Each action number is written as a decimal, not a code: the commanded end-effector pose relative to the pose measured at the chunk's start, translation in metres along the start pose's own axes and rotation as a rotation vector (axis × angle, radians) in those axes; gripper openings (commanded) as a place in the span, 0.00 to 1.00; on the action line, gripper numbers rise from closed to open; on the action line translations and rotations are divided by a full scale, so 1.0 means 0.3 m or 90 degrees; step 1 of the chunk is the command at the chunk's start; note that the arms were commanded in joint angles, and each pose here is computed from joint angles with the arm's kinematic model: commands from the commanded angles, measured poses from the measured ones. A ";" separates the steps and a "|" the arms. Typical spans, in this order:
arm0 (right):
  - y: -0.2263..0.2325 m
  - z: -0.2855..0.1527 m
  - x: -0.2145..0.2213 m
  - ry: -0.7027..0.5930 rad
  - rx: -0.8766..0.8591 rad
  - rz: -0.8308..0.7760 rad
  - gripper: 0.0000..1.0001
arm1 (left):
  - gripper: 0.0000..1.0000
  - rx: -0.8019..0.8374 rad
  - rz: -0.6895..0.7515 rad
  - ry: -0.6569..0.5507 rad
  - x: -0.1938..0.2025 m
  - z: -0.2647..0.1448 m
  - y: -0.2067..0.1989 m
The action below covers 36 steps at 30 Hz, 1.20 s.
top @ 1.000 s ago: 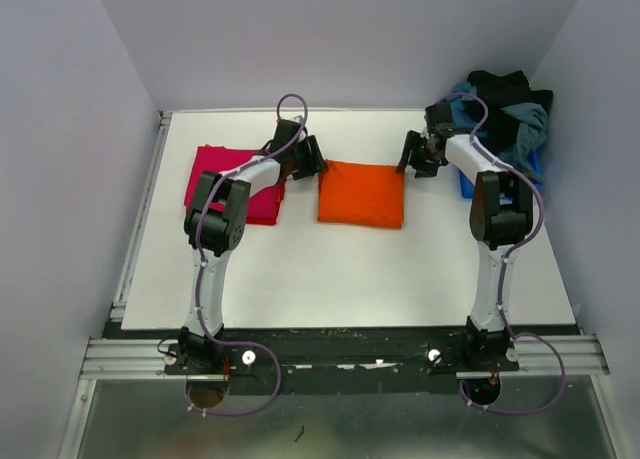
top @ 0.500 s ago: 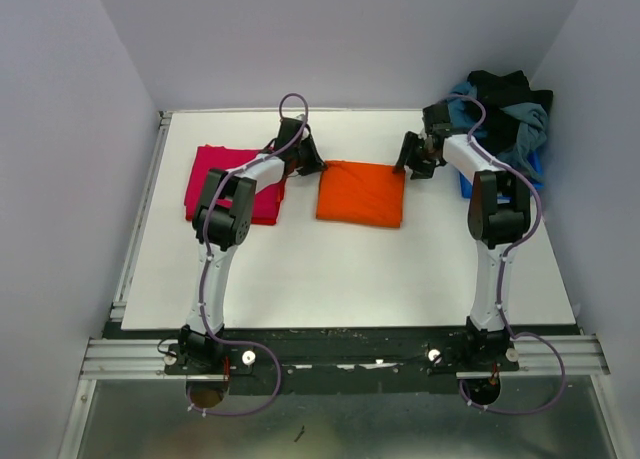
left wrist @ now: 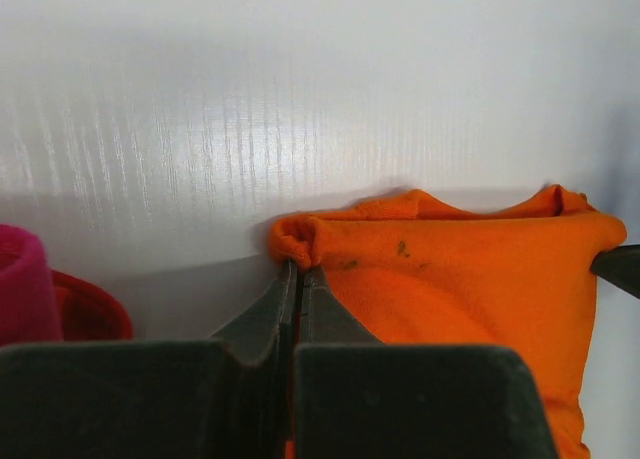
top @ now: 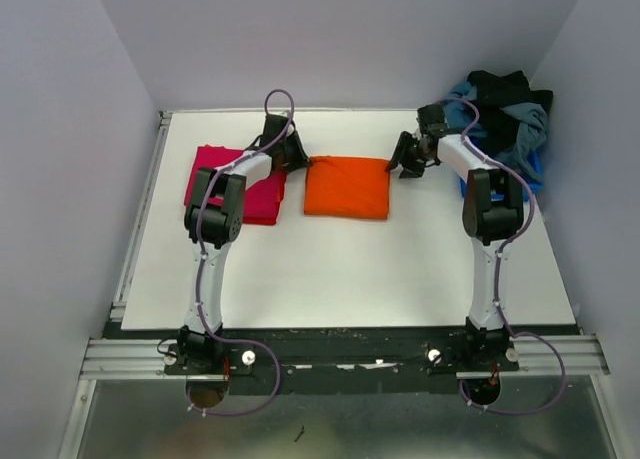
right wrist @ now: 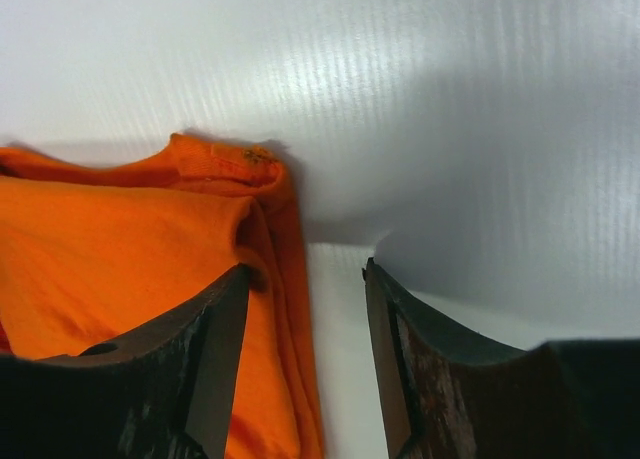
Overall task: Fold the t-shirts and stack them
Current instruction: Put the neatly folded tshirt into the corner of the board with both arms
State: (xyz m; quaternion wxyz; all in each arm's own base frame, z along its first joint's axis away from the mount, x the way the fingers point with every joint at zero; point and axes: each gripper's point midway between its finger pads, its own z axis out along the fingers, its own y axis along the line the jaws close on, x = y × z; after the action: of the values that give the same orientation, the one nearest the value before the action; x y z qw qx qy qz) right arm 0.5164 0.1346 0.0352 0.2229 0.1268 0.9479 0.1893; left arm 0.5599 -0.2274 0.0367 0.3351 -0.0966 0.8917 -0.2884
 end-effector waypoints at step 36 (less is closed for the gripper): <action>0.139 0.032 -0.072 -0.052 -0.046 -0.044 0.01 | 0.00 -0.031 0.040 0.018 -0.003 -0.050 0.003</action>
State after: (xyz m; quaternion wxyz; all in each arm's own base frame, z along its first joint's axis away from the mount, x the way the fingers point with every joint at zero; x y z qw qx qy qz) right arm 0.5476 0.1687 0.0303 0.2412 0.1215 0.9372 0.2208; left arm 0.5584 -0.2252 0.0381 0.3282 -0.0813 0.8989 -0.2787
